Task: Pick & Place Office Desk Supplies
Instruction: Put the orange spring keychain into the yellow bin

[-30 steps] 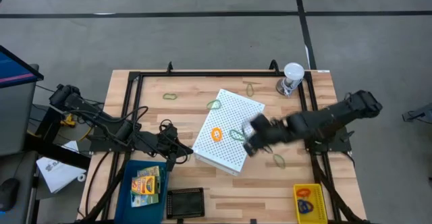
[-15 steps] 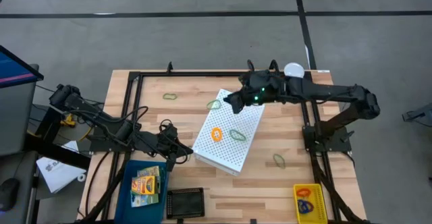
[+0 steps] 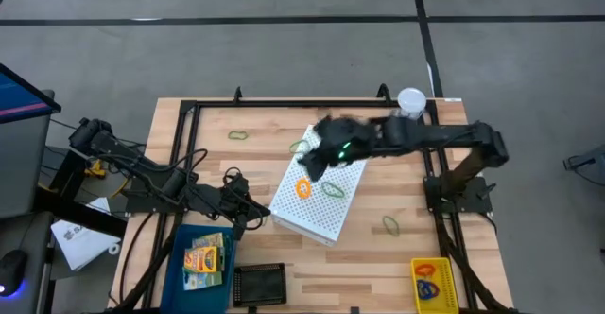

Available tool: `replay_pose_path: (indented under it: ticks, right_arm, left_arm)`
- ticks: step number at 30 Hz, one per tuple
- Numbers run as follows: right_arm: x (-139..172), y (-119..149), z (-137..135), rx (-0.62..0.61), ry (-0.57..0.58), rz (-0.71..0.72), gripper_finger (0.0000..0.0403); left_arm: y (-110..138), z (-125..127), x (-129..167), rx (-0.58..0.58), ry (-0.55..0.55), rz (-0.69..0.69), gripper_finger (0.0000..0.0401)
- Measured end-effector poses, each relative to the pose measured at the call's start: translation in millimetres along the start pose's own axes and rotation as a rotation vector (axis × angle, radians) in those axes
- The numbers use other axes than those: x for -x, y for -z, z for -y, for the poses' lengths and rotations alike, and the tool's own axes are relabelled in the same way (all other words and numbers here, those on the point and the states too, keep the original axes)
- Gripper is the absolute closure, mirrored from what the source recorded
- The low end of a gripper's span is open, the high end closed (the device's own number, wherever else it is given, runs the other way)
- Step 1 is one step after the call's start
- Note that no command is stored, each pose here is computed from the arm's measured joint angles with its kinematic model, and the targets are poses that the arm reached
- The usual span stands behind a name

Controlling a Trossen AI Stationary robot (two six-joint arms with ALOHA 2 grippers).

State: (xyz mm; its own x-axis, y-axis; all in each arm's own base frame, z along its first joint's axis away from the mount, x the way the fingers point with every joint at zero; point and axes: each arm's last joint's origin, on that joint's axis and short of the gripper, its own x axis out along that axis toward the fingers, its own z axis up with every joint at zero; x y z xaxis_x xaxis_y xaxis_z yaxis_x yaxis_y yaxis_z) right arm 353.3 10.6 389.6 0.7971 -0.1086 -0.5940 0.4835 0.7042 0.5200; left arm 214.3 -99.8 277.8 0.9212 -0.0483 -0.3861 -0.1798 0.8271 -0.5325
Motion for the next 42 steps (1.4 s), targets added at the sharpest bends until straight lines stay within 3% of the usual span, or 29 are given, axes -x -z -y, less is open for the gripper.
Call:
replay_pose_path:
  ticks: [3, 9, 17, 42]
  right_arm:
    - [-22.3, 12.2, -5.6, 0.006, 0.105, -0.118, 0.0255]
    - [-59.6, 35.3, -23.9, 0.018, 0.166, -0.219, 0.0255]
    - [-87.0, 57.1, -8.0, 0.04, 0.359, -0.36, 0.0255]
    - [-93.3, 50.6, 8.8, 0.051, 0.395, -0.373, 0.0255]
  left_arm:
    - [-0.1, 0.1, 0.0, 0.002, 0.001, 0.001, 0.0401]
    - [0.2, -0.2, 0.0, 0.001, -0.002, -0.002, 0.0401]
    - [0.3, -0.2, 0.0, 0.0, 0.0, -0.004, 0.0401]
    - [0.4, 0.0, 0.0, -0.009, 0.004, -0.008, 0.0401]
